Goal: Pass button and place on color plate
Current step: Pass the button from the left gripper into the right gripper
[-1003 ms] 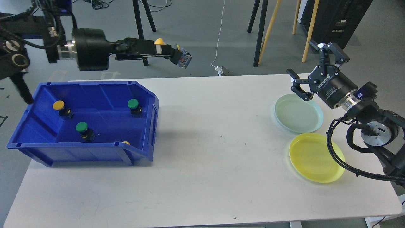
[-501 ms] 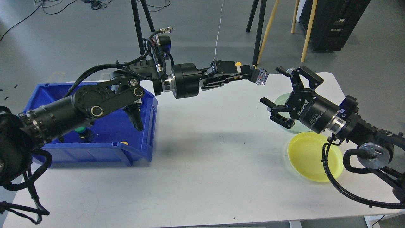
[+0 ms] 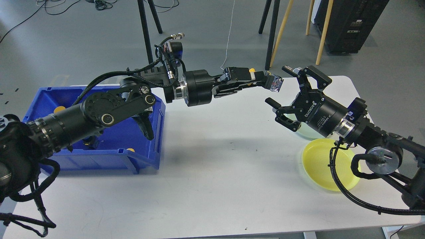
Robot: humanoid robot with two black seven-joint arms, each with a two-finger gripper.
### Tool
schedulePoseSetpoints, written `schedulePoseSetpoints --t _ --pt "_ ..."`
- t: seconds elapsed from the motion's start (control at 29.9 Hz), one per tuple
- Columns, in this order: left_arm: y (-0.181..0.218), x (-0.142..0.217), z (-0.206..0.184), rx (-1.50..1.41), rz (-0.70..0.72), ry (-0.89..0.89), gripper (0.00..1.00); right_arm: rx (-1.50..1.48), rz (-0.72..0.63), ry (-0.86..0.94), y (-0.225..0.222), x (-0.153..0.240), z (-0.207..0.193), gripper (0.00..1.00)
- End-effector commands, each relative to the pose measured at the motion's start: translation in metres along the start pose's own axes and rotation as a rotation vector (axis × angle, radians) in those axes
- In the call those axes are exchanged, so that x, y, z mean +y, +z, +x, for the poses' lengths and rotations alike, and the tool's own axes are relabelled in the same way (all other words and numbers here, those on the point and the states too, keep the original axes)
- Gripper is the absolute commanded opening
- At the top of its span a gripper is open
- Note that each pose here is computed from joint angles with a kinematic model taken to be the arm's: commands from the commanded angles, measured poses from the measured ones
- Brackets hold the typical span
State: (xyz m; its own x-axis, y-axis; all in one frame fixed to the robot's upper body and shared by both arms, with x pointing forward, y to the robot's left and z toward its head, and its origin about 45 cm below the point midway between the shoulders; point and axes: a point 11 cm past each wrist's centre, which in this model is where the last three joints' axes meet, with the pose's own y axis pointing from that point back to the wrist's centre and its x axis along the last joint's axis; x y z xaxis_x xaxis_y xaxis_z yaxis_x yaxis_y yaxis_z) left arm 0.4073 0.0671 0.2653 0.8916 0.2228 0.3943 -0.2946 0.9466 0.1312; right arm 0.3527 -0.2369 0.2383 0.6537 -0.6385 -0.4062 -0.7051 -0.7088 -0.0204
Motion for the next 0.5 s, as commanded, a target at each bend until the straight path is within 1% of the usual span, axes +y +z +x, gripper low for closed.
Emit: schedulePoseSetpoints --t 0.0,0.17,0.2,0.3,0.33,0.37,0.47 --pt "-0.0001 0.0 -0.0001 0.002 -0.001 0.0 0.08 -0.003 0.007 0.005 0.0014 -0.0028 -0.0001 0.74" --pt "-0.0001 0.0 0.0001 0.001 -0.001 0.002 0.08 0.001 0.009 0.028 0.0016 -0.0026 0.0032 0.54" --pt "-0.0001 0.0 0.0001 0.001 -0.001 0.002 0.08 -0.001 0.01 0.027 0.0019 -0.003 0.0029 0.48" --pt "-0.0005 0.0007 0.0004 0.002 0.0 0.004 0.08 -0.004 0.012 0.023 0.0022 -0.0042 0.0017 0.24" --pt "-0.0003 0.0001 0.0001 0.002 -0.001 0.004 0.08 -0.003 0.013 0.027 0.0021 -0.0046 0.0019 0.14" --pt "-0.0019 0.0005 -0.0008 0.004 0.0 0.007 0.08 -0.002 0.014 0.031 0.0018 -0.0058 0.0019 0.09" --pt "-0.0036 0.001 -0.0011 0.005 0.002 0.015 0.08 -0.002 0.016 0.046 0.0033 -0.0069 0.002 0.04"
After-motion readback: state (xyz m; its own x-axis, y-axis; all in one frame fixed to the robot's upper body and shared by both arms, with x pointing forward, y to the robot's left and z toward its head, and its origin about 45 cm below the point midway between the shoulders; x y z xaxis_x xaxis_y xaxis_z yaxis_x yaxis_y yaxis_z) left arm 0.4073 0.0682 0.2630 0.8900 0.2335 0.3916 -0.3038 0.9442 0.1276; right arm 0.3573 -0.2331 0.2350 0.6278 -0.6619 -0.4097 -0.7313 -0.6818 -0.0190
